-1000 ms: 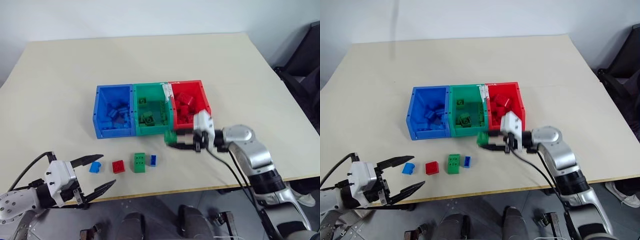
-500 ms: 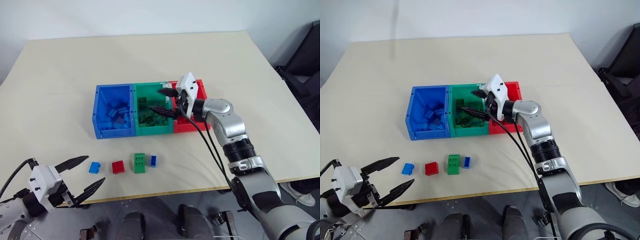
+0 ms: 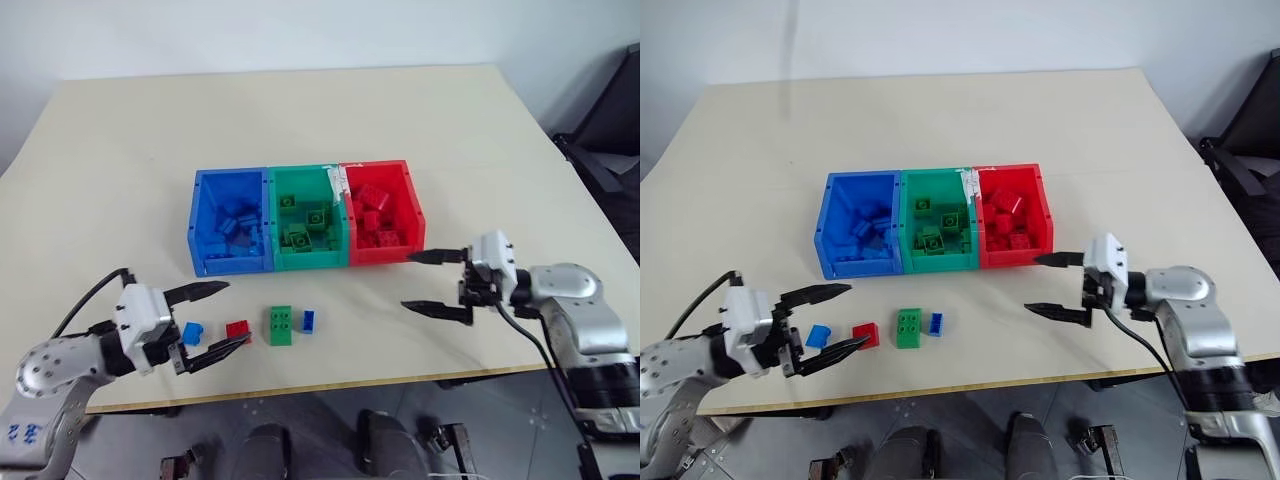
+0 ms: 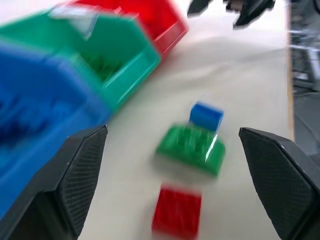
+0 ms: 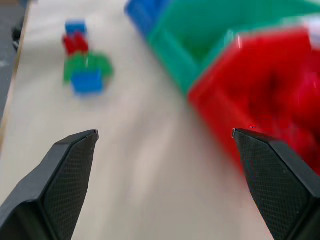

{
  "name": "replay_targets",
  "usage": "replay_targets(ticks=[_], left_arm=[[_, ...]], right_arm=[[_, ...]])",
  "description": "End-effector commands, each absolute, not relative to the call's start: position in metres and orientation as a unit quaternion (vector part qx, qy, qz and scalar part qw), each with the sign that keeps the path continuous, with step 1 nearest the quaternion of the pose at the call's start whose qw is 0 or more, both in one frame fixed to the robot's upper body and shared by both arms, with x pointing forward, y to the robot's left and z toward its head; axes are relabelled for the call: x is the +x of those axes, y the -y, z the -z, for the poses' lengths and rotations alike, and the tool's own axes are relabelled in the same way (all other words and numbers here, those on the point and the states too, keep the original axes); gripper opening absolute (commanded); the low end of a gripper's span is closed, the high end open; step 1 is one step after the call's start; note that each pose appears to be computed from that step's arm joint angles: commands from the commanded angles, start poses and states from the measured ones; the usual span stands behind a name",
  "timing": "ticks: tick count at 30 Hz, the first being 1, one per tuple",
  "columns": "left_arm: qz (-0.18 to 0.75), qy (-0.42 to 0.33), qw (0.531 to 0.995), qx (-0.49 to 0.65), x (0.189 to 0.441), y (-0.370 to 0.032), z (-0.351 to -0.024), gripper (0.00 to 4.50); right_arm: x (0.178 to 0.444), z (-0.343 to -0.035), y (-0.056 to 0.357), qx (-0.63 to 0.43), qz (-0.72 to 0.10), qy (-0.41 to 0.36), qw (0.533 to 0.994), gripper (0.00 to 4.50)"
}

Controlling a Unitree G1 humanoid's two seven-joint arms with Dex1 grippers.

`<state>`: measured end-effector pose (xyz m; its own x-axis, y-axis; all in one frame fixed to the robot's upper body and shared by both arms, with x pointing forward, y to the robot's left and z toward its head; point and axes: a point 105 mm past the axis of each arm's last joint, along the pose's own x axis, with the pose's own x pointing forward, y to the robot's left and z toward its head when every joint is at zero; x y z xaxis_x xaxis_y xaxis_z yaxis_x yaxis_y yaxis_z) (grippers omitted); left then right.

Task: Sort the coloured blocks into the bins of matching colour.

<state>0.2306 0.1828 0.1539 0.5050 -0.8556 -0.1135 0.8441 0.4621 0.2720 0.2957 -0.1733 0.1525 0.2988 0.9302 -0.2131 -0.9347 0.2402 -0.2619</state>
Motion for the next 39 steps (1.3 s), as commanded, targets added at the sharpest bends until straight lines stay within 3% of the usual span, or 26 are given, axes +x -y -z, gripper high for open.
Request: replay_targets(ticks=[1,9,15,23,26,33,36,39], left_arm=[[0.523,0.028,0.836,0.166,0.235,-0.173,-0.153,4.50],[0.505,0.019,0.847,0.164,0.238,-0.184,-0.151,4.50],[0.445,0.000,0.877,0.184,0.213,-0.214,-0.146,4.50],[0.395,-0.029,0.901,0.178,0.181,-0.227,-0.137,4.50],[0.394,-0.026,0.902,0.176,0.182,-0.225,-0.139,4.50],[0.389,0.002,0.907,0.160,0.189,-0.221,-0.149,4.50],[0.387,0.003,0.910,0.147,0.190,-0.221,-0.148,4.50],[0.359,0.005,0.923,0.135,0.187,-0.228,-0.147,4.50]], right_arm=[[0.289,-0.155,0.179,-0.205,-0.597,-0.003,0.776,4.48],[0.283,-0.143,0.117,-0.196,-0.659,-0.010,0.726,4.48],[0.280,-0.119,0.056,-0.190,-0.692,-0.028,0.696,4.48],[0.297,-0.110,0.022,-0.189,-0.673,-0.014,0.715,4.48],[0.296,-0.106,0.020,-0.193,-0.685,-0.014,0.703,3.85],[0.295,-0.115,0.015,-0.185,-0.693,0.005,0.697,1.43],[0.296,-0.129,0.016,-0.169,-0.692,0.028,0.701,1.44],[0.301,-0.168,0.009,-0.120,-0.687,0.058,0.714,1.44]])
